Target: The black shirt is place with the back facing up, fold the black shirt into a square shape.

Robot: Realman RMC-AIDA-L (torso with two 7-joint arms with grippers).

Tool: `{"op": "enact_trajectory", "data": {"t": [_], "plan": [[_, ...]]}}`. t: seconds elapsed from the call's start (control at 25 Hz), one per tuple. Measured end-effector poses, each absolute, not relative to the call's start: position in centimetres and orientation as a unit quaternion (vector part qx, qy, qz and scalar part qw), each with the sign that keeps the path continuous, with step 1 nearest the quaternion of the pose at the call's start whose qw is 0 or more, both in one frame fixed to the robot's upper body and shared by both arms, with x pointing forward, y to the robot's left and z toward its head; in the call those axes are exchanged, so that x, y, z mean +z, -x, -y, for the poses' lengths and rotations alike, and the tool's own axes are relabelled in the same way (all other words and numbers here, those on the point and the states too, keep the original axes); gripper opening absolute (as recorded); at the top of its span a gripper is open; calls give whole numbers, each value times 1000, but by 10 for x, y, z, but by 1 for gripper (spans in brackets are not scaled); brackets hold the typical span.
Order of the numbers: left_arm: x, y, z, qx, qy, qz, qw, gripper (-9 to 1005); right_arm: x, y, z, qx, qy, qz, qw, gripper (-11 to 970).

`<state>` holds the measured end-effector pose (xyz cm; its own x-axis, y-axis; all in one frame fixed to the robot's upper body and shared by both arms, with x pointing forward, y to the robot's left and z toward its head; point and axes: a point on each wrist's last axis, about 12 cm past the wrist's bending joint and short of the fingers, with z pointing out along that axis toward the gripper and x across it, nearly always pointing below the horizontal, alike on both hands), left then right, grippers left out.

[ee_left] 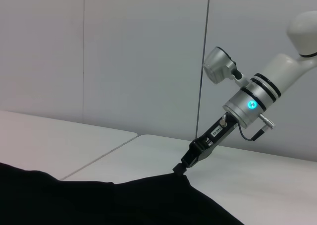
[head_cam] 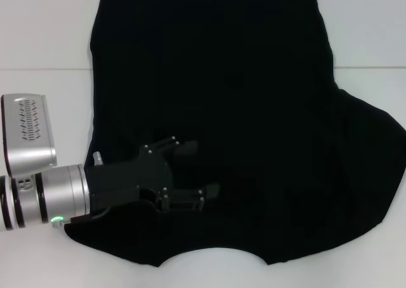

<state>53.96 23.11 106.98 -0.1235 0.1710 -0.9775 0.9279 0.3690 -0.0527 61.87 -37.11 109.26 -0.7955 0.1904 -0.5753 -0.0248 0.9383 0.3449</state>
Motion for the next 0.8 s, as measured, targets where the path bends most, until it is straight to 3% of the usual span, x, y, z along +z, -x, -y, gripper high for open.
{"op": "enact_trajectory", "data": {"t": [0.8], "plan": [[1071, -541, -231, -369, -422, -651, 512, 948, 1084, -611, 377, 175, -72, -926, 327, -1]]}}
